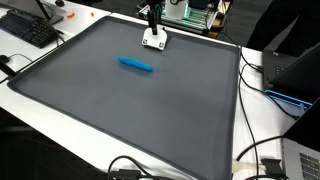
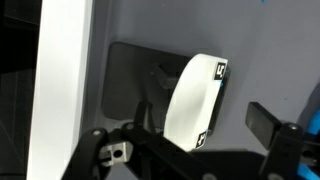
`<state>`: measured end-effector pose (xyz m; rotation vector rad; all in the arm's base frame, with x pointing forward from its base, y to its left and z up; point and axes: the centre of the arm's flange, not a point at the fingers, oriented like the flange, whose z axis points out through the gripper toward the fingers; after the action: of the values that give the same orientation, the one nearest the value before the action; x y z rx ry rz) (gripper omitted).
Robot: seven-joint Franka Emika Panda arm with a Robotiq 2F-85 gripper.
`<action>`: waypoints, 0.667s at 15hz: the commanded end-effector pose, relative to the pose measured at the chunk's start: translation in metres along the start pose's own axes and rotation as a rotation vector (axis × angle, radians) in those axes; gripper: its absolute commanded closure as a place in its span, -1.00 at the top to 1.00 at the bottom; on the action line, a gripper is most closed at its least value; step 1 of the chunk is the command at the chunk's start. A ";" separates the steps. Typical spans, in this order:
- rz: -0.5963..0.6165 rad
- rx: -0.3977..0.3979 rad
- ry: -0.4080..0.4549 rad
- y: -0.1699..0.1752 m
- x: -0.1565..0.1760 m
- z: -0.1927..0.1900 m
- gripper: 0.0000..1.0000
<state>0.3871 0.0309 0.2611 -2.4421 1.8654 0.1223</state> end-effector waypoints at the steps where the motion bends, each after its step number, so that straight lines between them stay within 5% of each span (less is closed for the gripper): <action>1: 0.003 0.014 0.018 0.002 0.002 0.018 1.00; 10: 0.006 0.087 0.043 -0.006 0.001 0.026 1.00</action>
<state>0.3967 0.0327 0.2423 -2.4189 1.8442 0.0243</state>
